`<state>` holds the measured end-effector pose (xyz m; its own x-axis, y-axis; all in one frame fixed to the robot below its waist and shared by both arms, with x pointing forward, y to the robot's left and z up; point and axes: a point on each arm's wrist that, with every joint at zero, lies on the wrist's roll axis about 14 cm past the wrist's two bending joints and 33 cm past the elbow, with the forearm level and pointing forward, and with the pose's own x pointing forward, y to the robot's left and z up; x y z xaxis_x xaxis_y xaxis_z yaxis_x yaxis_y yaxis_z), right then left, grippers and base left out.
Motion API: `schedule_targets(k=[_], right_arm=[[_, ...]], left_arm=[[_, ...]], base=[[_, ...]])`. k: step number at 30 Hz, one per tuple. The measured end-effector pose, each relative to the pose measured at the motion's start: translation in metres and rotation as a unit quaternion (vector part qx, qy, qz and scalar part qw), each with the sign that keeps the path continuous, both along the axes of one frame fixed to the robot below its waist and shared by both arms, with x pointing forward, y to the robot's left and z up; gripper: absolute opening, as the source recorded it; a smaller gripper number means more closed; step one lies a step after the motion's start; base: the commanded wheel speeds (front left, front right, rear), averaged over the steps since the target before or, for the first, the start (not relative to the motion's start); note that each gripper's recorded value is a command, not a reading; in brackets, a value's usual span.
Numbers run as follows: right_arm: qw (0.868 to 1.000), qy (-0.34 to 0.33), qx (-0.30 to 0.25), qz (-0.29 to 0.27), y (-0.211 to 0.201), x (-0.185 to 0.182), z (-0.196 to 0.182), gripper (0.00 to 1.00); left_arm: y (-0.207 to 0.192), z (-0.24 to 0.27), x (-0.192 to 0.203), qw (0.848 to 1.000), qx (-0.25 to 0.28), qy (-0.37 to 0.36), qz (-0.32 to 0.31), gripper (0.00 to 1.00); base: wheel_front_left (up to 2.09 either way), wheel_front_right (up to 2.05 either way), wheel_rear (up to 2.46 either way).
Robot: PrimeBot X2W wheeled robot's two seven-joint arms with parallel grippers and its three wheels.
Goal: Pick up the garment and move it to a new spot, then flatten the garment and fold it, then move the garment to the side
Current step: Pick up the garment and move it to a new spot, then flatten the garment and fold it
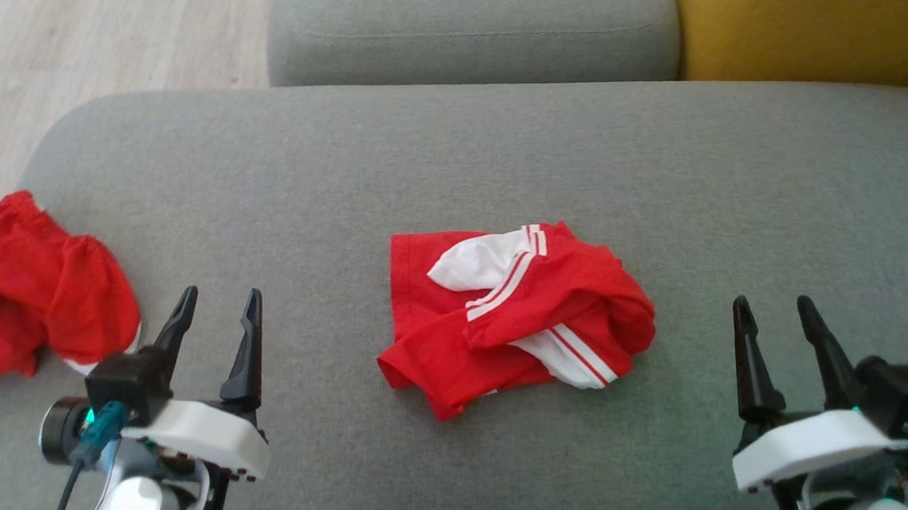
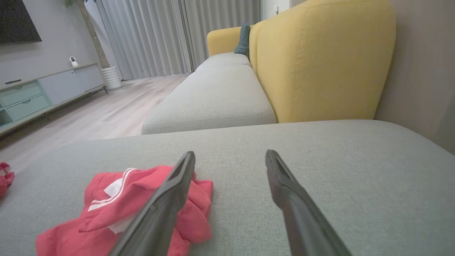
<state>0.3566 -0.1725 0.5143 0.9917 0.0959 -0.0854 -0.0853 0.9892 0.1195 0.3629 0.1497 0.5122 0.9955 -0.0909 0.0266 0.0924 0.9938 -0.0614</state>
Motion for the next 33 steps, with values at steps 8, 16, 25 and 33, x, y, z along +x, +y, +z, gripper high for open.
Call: schedule_targets(k=[8,16,25,33], right_arm=[[1.0,0.009,0.001,-0.008,-0.005,-0.011,-0.006,1.0],[1.0,0.009,0.001,-0.004,-0.002,-0.01,-0.006,1.0],[1.0,0.011,0.001,0.0,0.0,-0.008,-0.007,1.0],[0.994,0.062,-0.01,0.088,0.053,-0.007,-0.027,1.0]], left_arm=[[0.001,0.009,0.001,1.0,0.009,-0.012,0.004,1.0],[0.004,0.014,0.001,1.0,0.009,-0.017,0.011,1.0],[0.007,0.012,0.0,1.0,0.011,-0.011,0.018,1.0],[0.007,0.007,0.003,1.0,0.01,-0.003,0.018,1.0]], base=[[0.0,0.0,0.0],[0.0,0.0,0.0],[0.0,0.0,0.0],[0.0,0.0,0.0]])
